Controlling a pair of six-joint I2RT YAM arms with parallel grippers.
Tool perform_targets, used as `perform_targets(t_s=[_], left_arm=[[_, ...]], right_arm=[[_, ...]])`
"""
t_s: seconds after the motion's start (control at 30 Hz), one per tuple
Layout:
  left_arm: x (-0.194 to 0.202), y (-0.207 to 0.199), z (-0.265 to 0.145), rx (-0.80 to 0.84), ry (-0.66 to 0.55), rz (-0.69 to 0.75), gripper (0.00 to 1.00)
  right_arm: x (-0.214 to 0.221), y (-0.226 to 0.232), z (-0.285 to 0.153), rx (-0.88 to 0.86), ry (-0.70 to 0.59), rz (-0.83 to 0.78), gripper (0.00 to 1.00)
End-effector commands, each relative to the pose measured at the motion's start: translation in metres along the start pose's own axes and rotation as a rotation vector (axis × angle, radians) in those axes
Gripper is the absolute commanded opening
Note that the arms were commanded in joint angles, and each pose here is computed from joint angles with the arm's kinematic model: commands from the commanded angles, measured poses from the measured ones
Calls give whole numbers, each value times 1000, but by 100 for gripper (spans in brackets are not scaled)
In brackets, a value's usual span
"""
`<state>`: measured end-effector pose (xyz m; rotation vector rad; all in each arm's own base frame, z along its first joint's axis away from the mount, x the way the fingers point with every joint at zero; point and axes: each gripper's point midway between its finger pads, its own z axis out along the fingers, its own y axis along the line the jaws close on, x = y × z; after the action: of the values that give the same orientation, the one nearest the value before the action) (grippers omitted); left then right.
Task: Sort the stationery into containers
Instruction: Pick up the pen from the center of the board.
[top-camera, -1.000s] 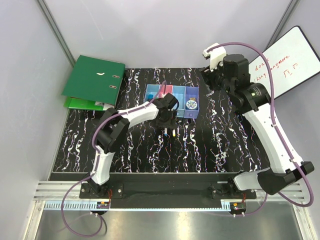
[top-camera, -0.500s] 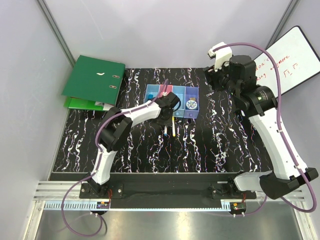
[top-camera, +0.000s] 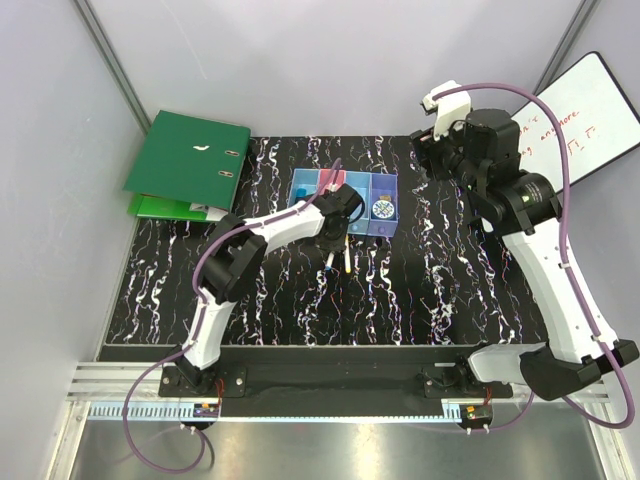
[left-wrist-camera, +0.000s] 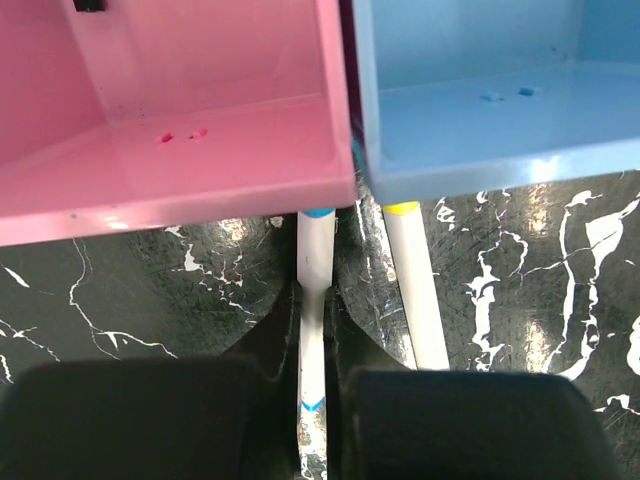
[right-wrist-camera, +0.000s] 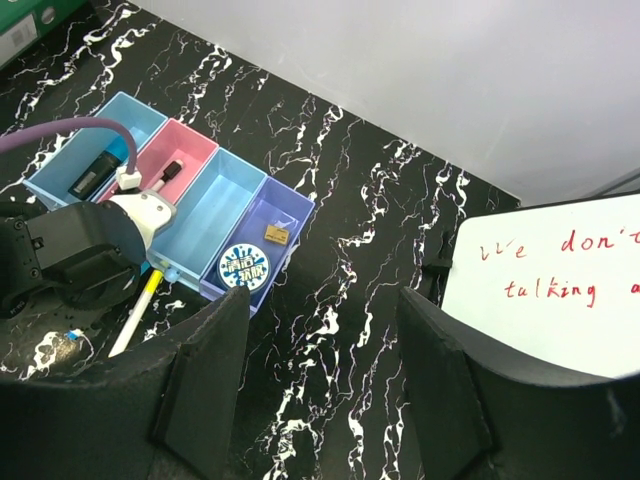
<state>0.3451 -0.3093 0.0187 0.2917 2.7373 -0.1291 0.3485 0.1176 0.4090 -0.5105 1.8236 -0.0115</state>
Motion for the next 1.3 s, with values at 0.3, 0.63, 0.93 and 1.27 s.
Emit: perform_targets(t_s=[0.3, 0.63, 0.93, 1.27], left_arm=[[-16, -25, -67, 176, -52, 7, 0], [-59, -47, -130, 293, -181, 0, 0], [-154, -37, -130, 248, -373, -64, 0], [-185, -18, -60, 213, -359, -108, 0]], right_arm=[[-23, -9, -18, 13, -81, 15, 68], [-22, -11, -16, 23, -74, 3, 68], [-19, -12, -15, 24, -65, 4, 68], [-9, -18, -13, 40, -43, 18, 68]])
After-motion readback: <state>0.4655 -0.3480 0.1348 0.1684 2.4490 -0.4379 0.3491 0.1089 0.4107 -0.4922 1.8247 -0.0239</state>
